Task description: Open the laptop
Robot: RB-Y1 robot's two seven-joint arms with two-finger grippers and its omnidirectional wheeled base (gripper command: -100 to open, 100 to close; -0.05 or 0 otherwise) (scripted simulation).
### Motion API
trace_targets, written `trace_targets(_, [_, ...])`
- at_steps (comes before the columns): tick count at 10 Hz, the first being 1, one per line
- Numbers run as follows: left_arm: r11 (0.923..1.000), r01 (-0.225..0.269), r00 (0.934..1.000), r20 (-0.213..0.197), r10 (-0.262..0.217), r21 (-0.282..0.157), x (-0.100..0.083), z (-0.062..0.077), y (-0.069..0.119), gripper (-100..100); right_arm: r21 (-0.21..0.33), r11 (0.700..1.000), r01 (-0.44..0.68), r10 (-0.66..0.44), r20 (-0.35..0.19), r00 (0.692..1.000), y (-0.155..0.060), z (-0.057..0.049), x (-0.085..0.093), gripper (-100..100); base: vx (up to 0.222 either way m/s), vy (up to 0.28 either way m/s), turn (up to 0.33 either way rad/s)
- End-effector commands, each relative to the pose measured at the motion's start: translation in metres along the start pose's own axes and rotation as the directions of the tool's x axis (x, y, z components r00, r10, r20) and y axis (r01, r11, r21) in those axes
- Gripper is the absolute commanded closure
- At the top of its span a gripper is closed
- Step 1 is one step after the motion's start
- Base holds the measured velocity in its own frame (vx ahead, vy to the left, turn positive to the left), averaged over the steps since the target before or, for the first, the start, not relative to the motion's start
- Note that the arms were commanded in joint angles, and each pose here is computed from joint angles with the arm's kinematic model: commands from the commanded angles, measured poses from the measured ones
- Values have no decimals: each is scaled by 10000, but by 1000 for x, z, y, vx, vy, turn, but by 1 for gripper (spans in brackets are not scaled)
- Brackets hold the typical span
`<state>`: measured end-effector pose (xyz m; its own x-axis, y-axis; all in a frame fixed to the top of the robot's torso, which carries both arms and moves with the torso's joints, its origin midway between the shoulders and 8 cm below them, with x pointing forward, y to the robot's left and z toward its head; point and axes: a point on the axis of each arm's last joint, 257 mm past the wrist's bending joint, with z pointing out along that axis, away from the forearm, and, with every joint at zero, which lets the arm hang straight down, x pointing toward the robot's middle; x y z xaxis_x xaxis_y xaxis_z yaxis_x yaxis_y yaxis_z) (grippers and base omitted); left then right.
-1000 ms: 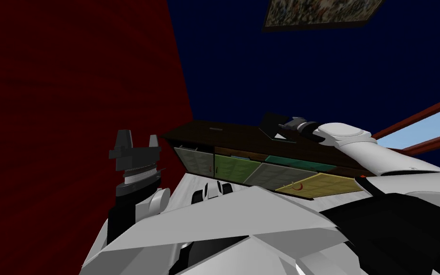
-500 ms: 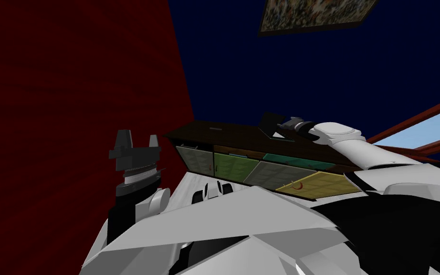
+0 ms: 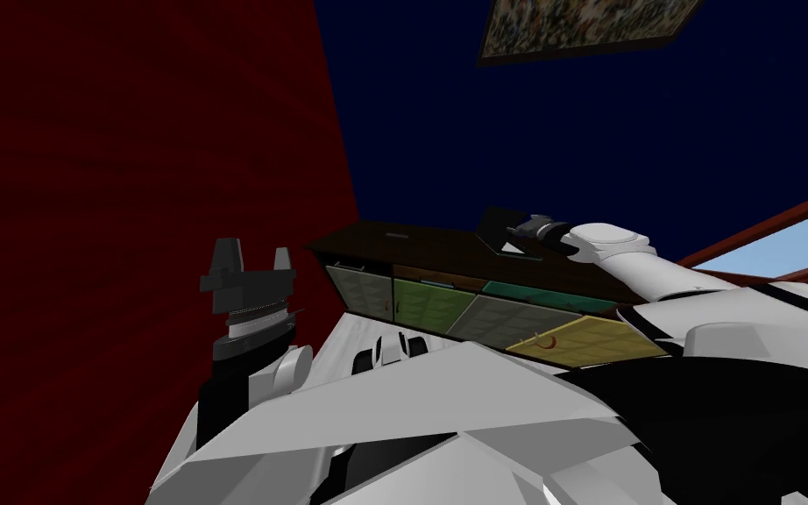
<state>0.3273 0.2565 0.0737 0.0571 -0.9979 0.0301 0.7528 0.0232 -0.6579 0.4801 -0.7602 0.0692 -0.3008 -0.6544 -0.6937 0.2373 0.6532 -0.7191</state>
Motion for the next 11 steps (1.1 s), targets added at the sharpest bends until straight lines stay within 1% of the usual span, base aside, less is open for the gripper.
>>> trace_targets(1, [10000,0,10000,0,0,0,0,0,0,0,74,10000,9,-9,-17,10000,-1,7,-5,-100,-47,-12,33])
trace_targets(2, [10000,0,10000,0,0,0,0,0,0,0,17,10000,49,-49,-64,10000,2,8,-2,-100,-19,-6,0])
trace_targets(3, [10000,0,10000,0,0,0,0,0,0,0,197,9998,18,-15,-133,9999,-6,10,-2,-100,-33,-11,45])
trace_targets(4, [10000,0,10000,0,0,0,0,0,0,0,96,9999,83,-81,-127,9999,-1,13,-4,-100,-34,-11,40])
trace_targets(5, [10000,0,10000,0,0,0,0,0,0,0,295,9995,64,-57,-263,9996,-10,14,1,-100,-40,-10,63])
trace_targets(6, [10000,0,10000,0,0,0,0,0,0,0,212,9997,116,-112,-186,9998,-5,17,-6,-100,-45,-9,30])
trace_targets(7, [10000,0,10000,0,0,0,0,0,0,0,432,9990,95,-82,-315,9995,-15,17,-2,-100,-54,-10,60])
trace_targets(8, [10000,0,10000,0,0,0,0,0,0,0,334,9993,169,-162,-236,9996,-10,21,-9,-100,-43,-12,29])
trace_targets(9, [10000,0,10000,0,0,0,0,0,0,0,528,9984,191,-168,-443,9989,-20,20,-1,-100,-49,-19,52])
trace_targets(10, [10000,0,10000,0,0,0,0,0,0,0,410,9987,295,-277,-443,9986,-14,23,-3,-100,-44,-8,32])
trace_targets(11, [10000,0,10000,0,0,0,0,0,0,0,437,9987,269,-255,-330,9991,-15,25,-10,-100,-18,3,-4])
